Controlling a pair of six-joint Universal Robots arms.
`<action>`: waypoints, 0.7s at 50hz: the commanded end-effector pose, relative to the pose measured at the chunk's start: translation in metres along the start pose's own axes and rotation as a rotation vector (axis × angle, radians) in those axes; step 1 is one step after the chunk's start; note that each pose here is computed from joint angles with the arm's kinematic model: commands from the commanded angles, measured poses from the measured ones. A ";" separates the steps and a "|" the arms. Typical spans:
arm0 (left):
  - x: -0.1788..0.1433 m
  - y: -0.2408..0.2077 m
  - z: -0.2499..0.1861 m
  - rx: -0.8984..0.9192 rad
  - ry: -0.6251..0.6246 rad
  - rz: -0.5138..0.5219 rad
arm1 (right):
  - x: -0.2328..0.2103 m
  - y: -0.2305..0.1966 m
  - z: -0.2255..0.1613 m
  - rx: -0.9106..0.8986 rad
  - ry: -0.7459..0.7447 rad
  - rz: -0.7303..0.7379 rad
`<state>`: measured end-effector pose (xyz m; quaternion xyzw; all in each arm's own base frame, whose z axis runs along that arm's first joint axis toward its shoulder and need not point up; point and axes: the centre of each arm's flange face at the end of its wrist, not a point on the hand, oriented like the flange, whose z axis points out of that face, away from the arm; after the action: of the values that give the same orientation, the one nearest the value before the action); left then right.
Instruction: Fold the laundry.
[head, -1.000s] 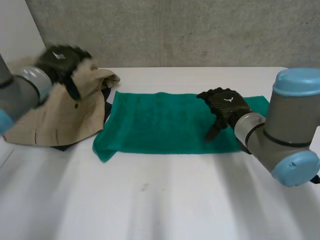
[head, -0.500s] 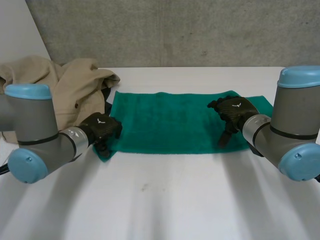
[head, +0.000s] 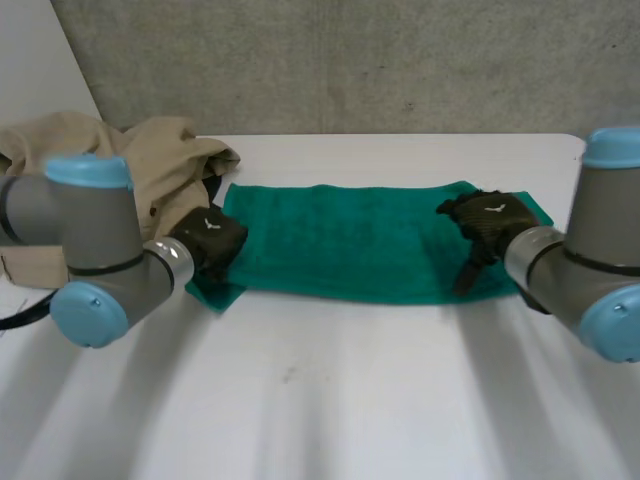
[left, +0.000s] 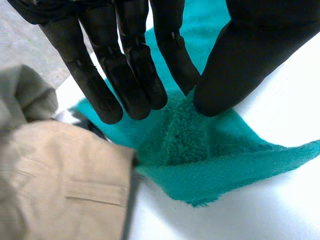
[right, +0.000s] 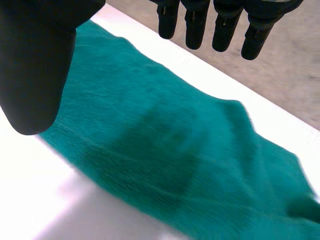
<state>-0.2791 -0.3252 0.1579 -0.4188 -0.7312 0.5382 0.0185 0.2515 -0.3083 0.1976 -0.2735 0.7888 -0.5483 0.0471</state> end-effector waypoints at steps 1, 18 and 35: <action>-0.010 -0.046 -0.045 0.058 -0.010 -0.034 | 0.039 0.001 -0.030 -0.148 0.068 -0.068; -0.028 -0.115 -0.111 0.239 -0.004 -0.181 | 0.076 0.054 0.009 -0.099 0.103 -0.266; -0.039 -0.139 -0.162 0.292 -0.020 -0.237 | 0.120 -0.002 -0.025 0.079 0.312 -0.303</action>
<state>-0.2711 -0.2529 0.3266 -0.3257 -0.7004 0.6205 0.1353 0.1579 -0.3600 0.1483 -0.3349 0.7587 -0.5473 -0.1126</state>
